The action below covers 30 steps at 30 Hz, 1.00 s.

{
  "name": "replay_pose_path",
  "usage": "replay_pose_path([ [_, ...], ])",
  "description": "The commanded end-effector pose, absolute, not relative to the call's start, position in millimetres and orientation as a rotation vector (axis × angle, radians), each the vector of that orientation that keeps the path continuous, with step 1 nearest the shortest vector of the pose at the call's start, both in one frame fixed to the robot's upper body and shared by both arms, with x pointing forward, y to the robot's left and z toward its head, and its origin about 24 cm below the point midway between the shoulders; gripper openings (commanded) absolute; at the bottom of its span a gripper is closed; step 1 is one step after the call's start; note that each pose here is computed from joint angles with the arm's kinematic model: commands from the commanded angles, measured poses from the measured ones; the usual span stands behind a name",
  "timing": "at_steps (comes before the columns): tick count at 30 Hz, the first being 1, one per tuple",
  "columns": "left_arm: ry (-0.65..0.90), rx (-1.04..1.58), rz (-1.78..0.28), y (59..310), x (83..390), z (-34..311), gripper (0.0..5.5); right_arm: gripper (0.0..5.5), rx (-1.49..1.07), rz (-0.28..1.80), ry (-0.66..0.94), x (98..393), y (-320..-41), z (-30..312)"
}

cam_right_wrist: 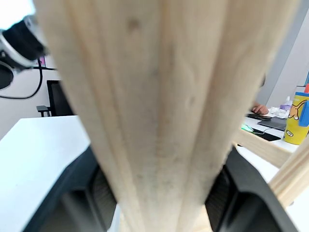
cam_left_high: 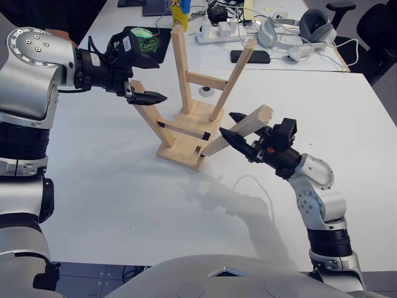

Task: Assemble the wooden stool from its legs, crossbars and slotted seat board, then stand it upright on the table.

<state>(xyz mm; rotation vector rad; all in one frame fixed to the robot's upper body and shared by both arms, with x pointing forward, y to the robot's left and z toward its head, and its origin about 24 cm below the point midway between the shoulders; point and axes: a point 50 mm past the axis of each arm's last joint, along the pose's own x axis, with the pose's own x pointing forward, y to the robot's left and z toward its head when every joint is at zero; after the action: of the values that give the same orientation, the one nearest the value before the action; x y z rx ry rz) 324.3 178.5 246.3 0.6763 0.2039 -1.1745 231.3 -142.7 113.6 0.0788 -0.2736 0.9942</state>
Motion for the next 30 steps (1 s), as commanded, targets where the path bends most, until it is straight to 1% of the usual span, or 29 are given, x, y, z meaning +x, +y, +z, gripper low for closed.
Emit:
replay_pose_path([
  [1,0.197,0.710,-1.189,175,330,254,3.99,2.04,0.105,0.958,-0.259,234,-139,98],
  [6,0.194,0.720,-1.210,171,334,256,3.99,2.03,0.110,0.940,-0.268,237,-141,94],
  [10,0.190,0.727,-1.209,171,337,258,3.99,2.03,0.093,0.976,-0.201,236,-140,80],
  [12,0.187,0.726,-1.201,172,337,258,3.99,2.03,0.081,0.997,-0.183,235,-140,80],
  [17,0.191,0.710,-1.161,179,334,254,3.99,2.03,0.051,1.064,-0.134,235,-146,87],
  [22,0.192,0.676,-1.107,187,328,248,3.99,2.03,0.023,1.129,-0.103,238,-149,110],
  [24,0.193,0.661,-1.082,190,323,244,3.99,2.03,0.000,1.144,-0.068,240,-149,117],
  [27,0.201,0.647,-1.049,194,315,239,3.99,2.03,-0.032,1.142,0.002,242,-147,118],
  [30,0.203,0.631,-1.027,196,311,236,3.99,2.03,-0.058,1.115,0.077,242,-146,109],
])
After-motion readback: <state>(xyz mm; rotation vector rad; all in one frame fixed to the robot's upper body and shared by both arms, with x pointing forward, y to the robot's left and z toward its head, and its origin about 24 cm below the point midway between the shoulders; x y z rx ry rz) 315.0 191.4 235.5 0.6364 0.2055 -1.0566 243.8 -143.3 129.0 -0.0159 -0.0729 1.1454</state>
